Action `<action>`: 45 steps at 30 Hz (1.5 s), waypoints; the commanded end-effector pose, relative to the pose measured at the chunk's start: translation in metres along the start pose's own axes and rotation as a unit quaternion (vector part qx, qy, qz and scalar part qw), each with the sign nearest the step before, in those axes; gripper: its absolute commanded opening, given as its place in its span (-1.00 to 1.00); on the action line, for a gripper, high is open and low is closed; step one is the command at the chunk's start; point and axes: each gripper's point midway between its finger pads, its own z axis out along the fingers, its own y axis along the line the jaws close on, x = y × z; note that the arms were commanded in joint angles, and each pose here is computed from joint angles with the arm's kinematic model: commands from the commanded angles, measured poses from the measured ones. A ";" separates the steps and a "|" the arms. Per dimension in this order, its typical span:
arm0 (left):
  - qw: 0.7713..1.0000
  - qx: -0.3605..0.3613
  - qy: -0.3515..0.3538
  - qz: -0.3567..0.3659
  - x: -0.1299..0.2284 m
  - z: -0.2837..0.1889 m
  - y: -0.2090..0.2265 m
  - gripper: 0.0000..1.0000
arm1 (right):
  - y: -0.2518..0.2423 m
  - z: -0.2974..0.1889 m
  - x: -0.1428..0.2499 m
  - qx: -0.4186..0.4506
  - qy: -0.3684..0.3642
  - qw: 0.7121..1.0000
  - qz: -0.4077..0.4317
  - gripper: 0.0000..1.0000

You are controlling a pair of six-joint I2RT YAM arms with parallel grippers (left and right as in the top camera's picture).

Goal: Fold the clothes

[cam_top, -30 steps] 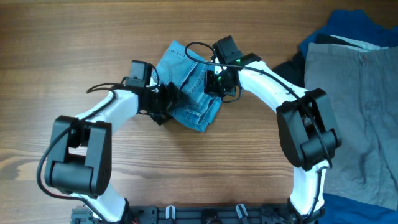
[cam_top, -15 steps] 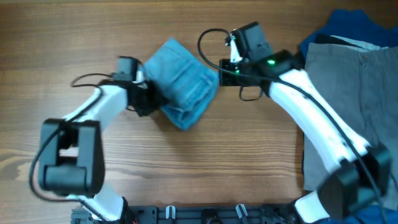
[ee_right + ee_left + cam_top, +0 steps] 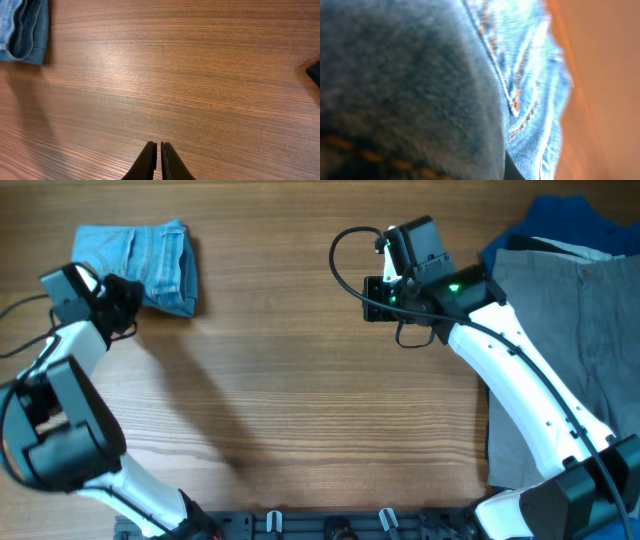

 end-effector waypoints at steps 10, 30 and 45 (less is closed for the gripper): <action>0.978 -0.037 0.102 0.178 -0.033 -0.076 -0.063 1.00 | 0.000 -0.023 -0.011 0.002 -0.035 0.999 0.003 -0.83; 0.911 0.004 -0.072 0.407 0.083 -0.405 -0.180 0.99 | -0.001 -0.316 0.034 -0.082 -0.377 0.921 -0.060 0.99; 0.910 0.007 -0.073 0.408 0.084 -0.407 -0.181 1.00 | -0.010 -0.294 0.054 -0.071 -0.318 0.945 -0.038 0.99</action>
